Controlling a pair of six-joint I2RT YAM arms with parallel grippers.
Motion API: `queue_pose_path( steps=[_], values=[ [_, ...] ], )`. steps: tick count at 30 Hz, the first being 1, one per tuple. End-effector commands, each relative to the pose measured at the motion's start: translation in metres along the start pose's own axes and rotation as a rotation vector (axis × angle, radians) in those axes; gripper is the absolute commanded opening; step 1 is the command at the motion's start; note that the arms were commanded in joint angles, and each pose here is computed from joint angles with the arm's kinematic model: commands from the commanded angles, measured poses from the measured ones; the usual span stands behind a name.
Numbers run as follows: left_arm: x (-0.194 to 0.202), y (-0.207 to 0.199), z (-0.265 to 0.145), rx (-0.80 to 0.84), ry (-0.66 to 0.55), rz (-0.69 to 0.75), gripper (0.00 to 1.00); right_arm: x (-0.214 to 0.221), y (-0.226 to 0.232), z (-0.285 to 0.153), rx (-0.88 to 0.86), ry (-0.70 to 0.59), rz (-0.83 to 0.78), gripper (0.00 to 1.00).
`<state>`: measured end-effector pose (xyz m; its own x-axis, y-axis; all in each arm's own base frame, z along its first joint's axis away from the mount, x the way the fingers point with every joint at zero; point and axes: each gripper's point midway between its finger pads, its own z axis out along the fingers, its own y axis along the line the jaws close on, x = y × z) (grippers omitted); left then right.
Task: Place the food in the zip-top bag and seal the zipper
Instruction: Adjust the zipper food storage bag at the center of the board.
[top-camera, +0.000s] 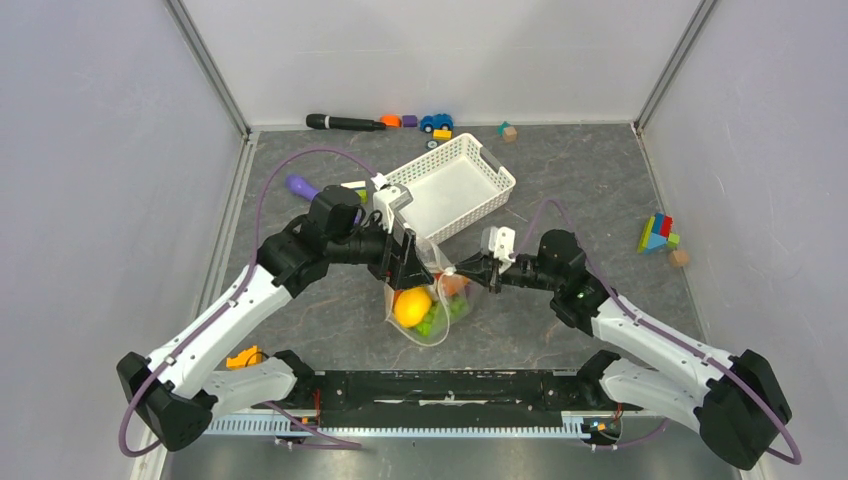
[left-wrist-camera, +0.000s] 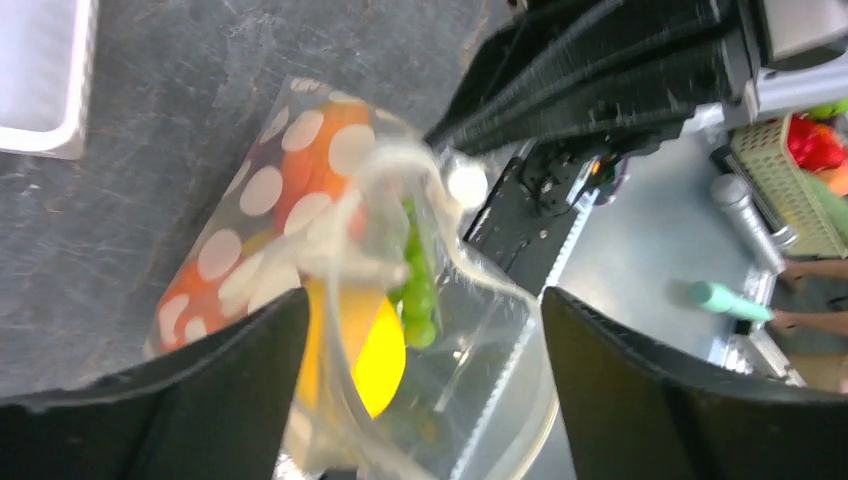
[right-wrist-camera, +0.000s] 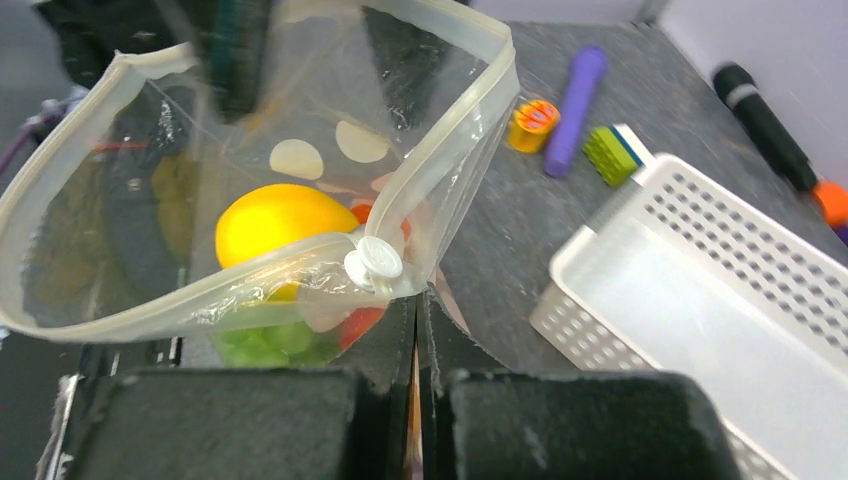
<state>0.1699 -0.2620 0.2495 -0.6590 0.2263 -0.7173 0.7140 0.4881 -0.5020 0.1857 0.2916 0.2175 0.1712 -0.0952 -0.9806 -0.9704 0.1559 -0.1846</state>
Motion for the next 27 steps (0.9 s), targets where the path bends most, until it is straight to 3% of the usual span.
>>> queue_pose_path(
  steps=[1,6,11,16,23,25,27],
  values=[
    [-0.034,-0.012,-0.018,-0.015,-0.122,0.115,0.99,-0.018,-0.041,-0.01,0.202,0.043,0.054,0.0],
    [-0.062,-0.009,-0.038,-0.111,-0.222,0.17,1.0,-0.023,-0.049,-0.02,0.251,0.128,0.138,0.0],
    [-0.069,0.007,-0.024,-0.158,-0.194,0.191,1.0,-0.032,-0.054,-0.026,0.291,0.119,0.22,0.0],
    [-0.033,0.024,0.007,-0.138,-0.063,0.092,1.0,-0.009,-0.064,-0.041,0.379,0.192,0.329,0.0],
    [-0.009,0.077,0.027,-0.342,-0.044,-0.032,1.0,-0.005,-0.056,-0.046,0.334,0.178,0.333,0.0],
    [-0.013,0.085,0.036,-0.366,-0.041,-0.065,0.95,-0.001,-0.052,-0.046,0.314,0.182,0.343,0.0],
    [-0.009,0.094,0.048,-0.381,-0.001,-0.095,0.78,0.002,-0.049,-0.047,0.304,0.185,0.346,0.0]
  ],
)
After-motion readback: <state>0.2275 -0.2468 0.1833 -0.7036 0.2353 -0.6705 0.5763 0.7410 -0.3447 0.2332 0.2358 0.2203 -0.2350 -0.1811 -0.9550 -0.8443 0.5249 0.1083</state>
